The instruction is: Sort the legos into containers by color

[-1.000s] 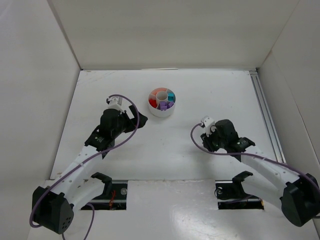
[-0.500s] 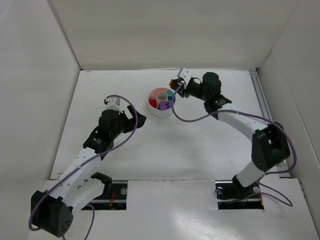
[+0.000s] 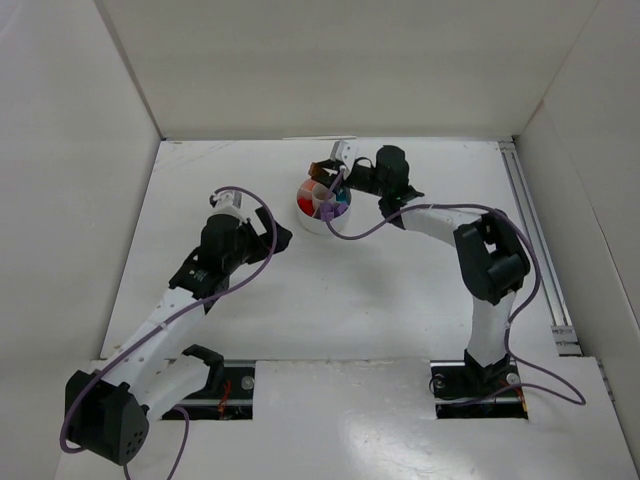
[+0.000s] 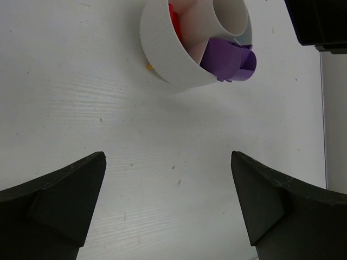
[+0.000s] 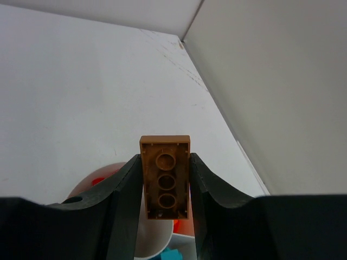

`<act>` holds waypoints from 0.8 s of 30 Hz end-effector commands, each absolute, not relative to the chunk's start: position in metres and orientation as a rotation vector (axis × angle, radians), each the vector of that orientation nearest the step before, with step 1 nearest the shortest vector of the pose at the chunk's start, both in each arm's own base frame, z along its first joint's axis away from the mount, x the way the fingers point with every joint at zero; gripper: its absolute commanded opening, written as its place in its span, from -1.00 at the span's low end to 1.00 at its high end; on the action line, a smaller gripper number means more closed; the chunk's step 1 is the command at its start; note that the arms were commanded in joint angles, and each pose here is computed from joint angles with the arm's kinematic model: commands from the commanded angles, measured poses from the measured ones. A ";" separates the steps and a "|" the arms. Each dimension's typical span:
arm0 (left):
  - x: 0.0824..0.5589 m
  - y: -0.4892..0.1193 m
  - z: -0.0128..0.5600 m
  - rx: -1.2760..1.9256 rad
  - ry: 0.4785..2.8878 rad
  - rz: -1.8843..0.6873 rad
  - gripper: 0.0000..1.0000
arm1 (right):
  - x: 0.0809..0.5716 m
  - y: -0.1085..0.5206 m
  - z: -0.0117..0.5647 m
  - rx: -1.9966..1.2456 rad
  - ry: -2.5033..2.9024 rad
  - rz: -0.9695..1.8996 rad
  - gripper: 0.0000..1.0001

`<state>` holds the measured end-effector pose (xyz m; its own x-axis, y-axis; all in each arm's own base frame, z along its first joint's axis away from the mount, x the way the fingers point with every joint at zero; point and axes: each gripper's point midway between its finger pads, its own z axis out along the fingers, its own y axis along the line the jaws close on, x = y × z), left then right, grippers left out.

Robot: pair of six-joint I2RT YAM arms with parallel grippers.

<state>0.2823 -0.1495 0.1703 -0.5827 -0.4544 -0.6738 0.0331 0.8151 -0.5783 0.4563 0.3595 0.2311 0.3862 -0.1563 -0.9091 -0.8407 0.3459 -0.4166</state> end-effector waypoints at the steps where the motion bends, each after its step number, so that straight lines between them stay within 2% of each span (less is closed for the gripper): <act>1: 0.294 -0.150 0.195 -0.311 2.041 -0.695 0.98 | 0.452 0.371 0.275 -1.109 0.937 0.636 -0.60; 9: 0.298 -0.150 0.193 -0.318 2.052 -0.680 0.98 | 0.454 0.365 0.256 -1.081 0.952 0.684 -0.60; 12: 0.298 -0.150 0.193 -0.318 2.052 -0.680 0.98 | 0.457 0.361 0.248 -1.078 0.968 0.680 -0.51; 24: 0.299 -0.150 0.192 -0.330 2.062 -0.681 0.98 | 0.468 0.359 0.214 -1.072 1.048 0.698 -0.45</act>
<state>0.2896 -0.1498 0.1665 -0.5957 -0.4494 -0.6657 0.0060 0.8263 -0.5631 0.4686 0.3573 0.2130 0.3533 -0.0490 -0.9342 -0.8664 0.3596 -0.3465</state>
